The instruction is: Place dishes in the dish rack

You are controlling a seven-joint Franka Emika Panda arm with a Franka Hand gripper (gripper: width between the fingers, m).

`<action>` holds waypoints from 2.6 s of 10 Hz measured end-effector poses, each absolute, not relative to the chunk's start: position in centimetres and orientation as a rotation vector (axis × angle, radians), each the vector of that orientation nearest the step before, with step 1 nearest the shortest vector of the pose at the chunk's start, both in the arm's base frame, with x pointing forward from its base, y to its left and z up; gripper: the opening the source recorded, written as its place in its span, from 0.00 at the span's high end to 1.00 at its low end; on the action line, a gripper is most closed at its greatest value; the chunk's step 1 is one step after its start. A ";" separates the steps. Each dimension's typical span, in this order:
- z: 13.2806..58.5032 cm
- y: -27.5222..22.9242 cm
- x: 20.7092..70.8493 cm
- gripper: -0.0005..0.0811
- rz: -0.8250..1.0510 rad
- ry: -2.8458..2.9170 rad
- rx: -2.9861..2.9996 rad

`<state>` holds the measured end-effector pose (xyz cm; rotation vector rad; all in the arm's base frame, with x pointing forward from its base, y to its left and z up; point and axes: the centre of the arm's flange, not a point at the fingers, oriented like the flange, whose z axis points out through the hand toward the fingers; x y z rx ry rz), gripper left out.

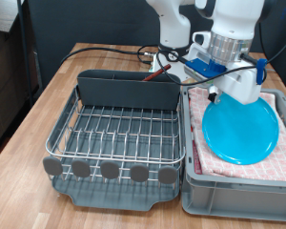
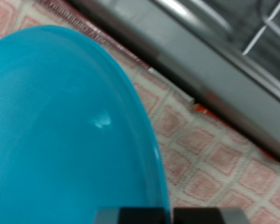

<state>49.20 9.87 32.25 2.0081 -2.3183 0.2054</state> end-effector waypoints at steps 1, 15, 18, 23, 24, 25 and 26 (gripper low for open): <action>33.0 9.7 49.1 0.97 0.212 -2.302 2.002; 41.5 7.1 49.5 0.97 0.500 -1.796 2.147; 42.6 6.8 49.8 0.97 0.510 -1.666 2.201; 43.7 6.8 50.0 0.97 0.520 -1.596 2.199; 43.6 6.1 50.1 0.97 0.563 -1.550 2.186; 43.4 5.0 50.2 0.97 0.584 -1.488 2.174; 43.3 3.5 50.3 0.97 0.585 -1.415 2.165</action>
